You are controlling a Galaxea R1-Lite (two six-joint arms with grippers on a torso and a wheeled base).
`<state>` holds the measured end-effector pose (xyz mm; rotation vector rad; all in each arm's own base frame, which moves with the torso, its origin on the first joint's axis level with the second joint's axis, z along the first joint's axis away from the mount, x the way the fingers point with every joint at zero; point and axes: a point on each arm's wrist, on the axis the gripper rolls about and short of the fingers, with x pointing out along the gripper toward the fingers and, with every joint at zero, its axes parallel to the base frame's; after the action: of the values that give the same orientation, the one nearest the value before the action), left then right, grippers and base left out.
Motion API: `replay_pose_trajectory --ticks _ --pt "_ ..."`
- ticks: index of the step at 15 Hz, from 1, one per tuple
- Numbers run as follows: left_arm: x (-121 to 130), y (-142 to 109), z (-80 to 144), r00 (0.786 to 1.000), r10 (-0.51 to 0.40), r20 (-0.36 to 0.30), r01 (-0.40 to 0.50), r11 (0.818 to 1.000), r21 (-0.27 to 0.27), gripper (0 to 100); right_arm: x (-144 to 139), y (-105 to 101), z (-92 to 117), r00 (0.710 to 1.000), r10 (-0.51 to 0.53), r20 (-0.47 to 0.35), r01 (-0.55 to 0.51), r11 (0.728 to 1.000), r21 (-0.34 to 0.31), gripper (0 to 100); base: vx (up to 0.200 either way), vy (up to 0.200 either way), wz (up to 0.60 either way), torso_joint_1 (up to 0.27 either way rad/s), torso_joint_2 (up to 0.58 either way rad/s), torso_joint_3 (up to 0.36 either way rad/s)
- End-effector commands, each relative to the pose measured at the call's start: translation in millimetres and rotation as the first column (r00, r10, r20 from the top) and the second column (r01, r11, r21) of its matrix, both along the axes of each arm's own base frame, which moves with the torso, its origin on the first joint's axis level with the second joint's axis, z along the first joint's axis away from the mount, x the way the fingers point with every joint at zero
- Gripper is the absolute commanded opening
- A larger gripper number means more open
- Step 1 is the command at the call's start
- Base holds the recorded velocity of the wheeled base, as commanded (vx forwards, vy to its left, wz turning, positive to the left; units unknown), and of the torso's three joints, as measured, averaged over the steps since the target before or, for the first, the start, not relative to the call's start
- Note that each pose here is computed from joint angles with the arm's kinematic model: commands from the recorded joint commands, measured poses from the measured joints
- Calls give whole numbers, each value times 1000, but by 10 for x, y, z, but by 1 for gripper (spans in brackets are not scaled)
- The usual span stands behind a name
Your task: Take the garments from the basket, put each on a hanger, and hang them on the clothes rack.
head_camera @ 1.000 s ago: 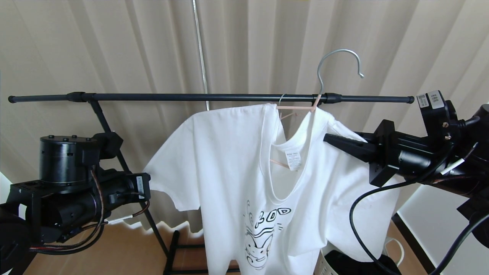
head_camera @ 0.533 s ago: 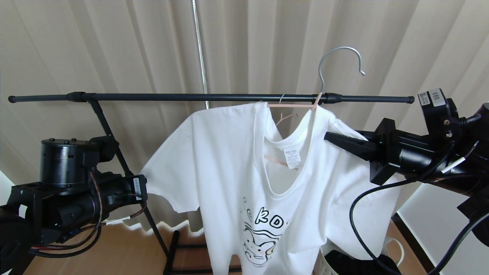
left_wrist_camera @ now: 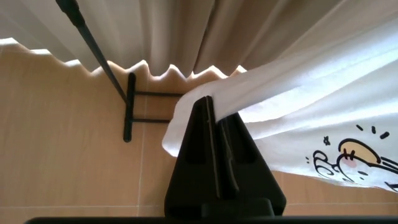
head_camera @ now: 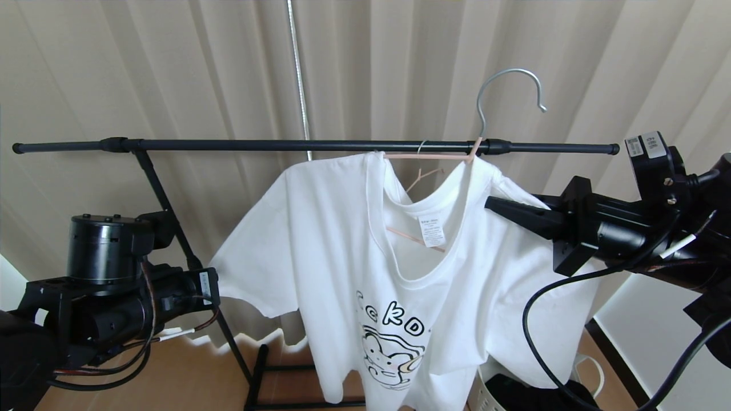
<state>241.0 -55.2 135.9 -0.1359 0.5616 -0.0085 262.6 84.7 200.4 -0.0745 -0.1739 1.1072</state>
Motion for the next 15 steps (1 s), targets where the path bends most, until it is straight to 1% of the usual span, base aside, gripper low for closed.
replay_pose_trajectory --ticks 1,2,3,6,7,8,9,10,11,12,14,15 --pt "7 3 -18 1000 8 -7 -8 1000 -7 0 3 1 -5 1000 2 -1 -2 1000 -1 0 0 0 0 0 0 0" --pt "7 3 -18 1000 11 -7 -11 1000 -13 0 0 0 -1 1000 0 0 0 1000 0 0 0 0 0 0 0 0" --pt "-3 1 -18 1000 8 -8 -8 1000 -13 100 0 0 -1 1000 0 0 0 1000 0 0 0 0 0 0 0 0" --pt "-29 -16 -9 1000 -3 -3 3 1000 -14 100 3 1 -5 1000 2 -1 -2 1000 -1 0 0 0 0 0 0 0" --pt "-66 -11 47 1000 -7 19 7 1000 -19 100 1 1 -9 1000 2 -3 -2 1000 -1 0 0 0 0 0 0 0" --pt "-121 -20 122 998 -33 47 34 999 -33 100 7 2 -17 1000 2 -6 -2 1000 -2 0 0 0 0 0 0 0" --pt "-187 -16 220 994 -71 83 76 996 -57 100 10 3 -22 1000 5 -7 -5 1000 -3 0 0 0 0 0 0 0" --pt "-281 -3 353 982 -128 136 138 988 -65 100 12 6 -30 1000 20 -11 -20 1000 -5 0 0 0 0 0 0 0" --pt "-294 1 378 980 -137 146 148 987 -64 100 10 6 -34 1000 23 -12 -23 1000 -6 0 0 0 0 0 0 0" --pt "-417 17 598 946 -235 222 250 967 -44 100 8 10 -49 998 55 -30 -55 998 -5 0 0 0 0 0 0 0" --pt "-469 7 821 926 -278 257 296 955 -33 100 21 15 -70 997 63 -44 -63 998 -4 0 0 0 0 0 0 0" --pt "-522 -14 1079 896 -342 281 370 928 -50 100 48 21 -104 996 63 -56 -63 998 -6 0 0 0 0 0 0 0"
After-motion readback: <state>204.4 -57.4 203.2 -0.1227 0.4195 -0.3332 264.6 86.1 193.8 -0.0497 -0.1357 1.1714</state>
